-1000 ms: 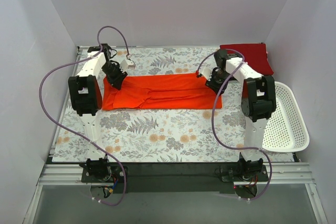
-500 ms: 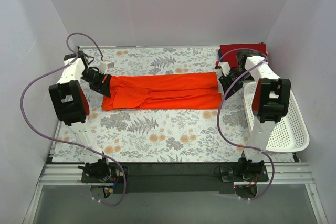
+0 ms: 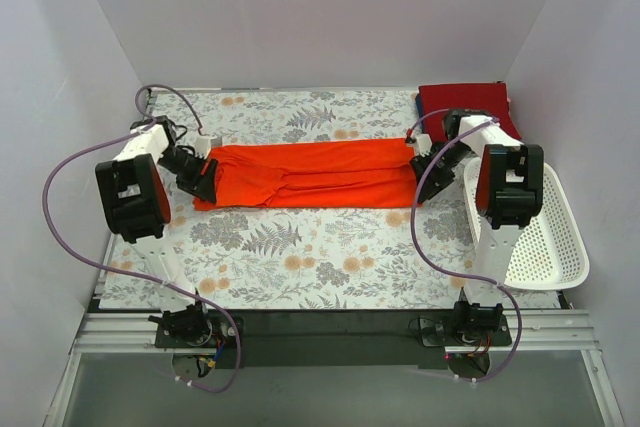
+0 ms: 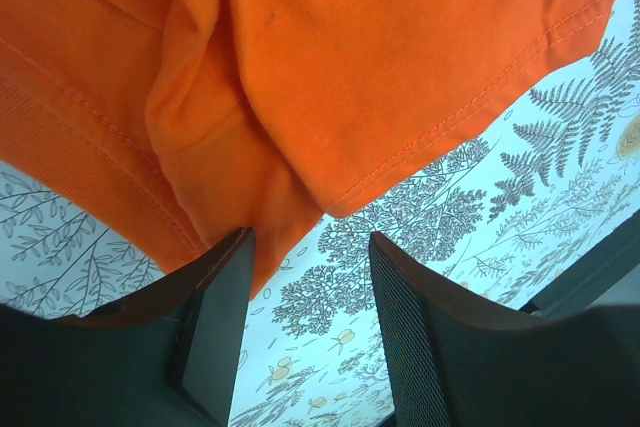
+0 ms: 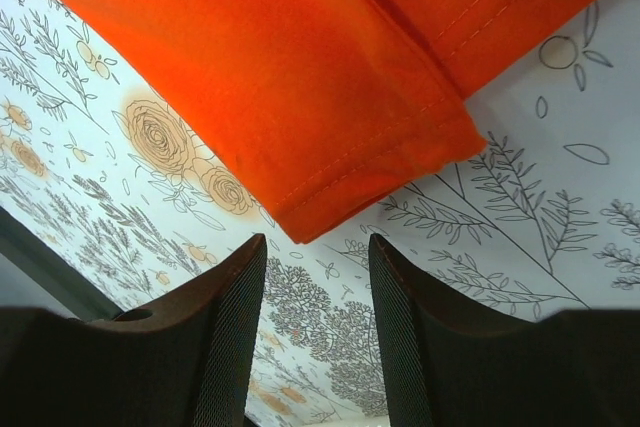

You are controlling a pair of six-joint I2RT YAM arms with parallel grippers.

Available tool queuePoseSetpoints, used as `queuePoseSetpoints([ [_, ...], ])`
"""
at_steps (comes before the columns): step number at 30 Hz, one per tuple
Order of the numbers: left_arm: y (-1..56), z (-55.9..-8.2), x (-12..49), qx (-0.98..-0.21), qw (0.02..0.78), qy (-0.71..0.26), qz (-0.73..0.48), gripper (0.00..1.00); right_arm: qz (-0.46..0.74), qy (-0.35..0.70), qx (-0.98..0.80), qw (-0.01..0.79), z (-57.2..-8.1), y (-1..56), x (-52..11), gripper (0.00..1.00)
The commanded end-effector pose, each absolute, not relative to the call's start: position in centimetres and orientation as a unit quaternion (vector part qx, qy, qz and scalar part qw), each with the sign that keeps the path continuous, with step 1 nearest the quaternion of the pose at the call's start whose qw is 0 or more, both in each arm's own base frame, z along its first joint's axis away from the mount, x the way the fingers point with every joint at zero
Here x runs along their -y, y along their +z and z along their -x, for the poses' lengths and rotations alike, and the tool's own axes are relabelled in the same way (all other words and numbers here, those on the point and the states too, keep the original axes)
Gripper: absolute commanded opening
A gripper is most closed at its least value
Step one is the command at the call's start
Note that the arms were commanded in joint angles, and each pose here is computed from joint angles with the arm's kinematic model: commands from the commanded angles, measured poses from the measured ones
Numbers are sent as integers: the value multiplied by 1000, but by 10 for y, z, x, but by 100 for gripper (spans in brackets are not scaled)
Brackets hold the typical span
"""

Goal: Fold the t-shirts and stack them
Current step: Fold the tshirt

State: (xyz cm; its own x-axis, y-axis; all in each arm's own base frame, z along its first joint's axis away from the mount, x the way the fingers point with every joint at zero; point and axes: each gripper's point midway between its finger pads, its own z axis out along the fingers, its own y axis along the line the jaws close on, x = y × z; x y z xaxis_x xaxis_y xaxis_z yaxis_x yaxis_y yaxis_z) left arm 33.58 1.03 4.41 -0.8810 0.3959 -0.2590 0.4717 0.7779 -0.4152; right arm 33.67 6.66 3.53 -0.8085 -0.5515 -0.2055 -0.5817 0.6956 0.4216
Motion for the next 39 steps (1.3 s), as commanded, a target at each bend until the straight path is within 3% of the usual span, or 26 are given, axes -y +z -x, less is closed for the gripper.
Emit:
queuePoseSetpoints([
  [1, 73, -347, -18, -939, 131, -207, -243, 49, 296, 258, -919, 32, -333, 36, -74, 52],
  [15, 74, -344, -39, -946, 127, -201, -222, 51, 279, 290, -915, 19, -323, 32, -83, 42],
  [27, 57, -344, -38, -946, 117, -206, -221, 49, 281, 293, -914, 13, -317, 29, -83, 2],
  [30, 50, -342, -39, -948, 102, -207, -220, 48, 283, 288, -915, 12, -318, 28, -81, 1],
  [35, 47, -336, -38, -947, 85, -214, -223, 42, 290, 283, -914, 14, -320, 27, -79, 1],
  [39, 48, -338, -38, -947, 87, -216, -223, 20, 293, 276, -915, 15, -321, 28, -76, 1],
])
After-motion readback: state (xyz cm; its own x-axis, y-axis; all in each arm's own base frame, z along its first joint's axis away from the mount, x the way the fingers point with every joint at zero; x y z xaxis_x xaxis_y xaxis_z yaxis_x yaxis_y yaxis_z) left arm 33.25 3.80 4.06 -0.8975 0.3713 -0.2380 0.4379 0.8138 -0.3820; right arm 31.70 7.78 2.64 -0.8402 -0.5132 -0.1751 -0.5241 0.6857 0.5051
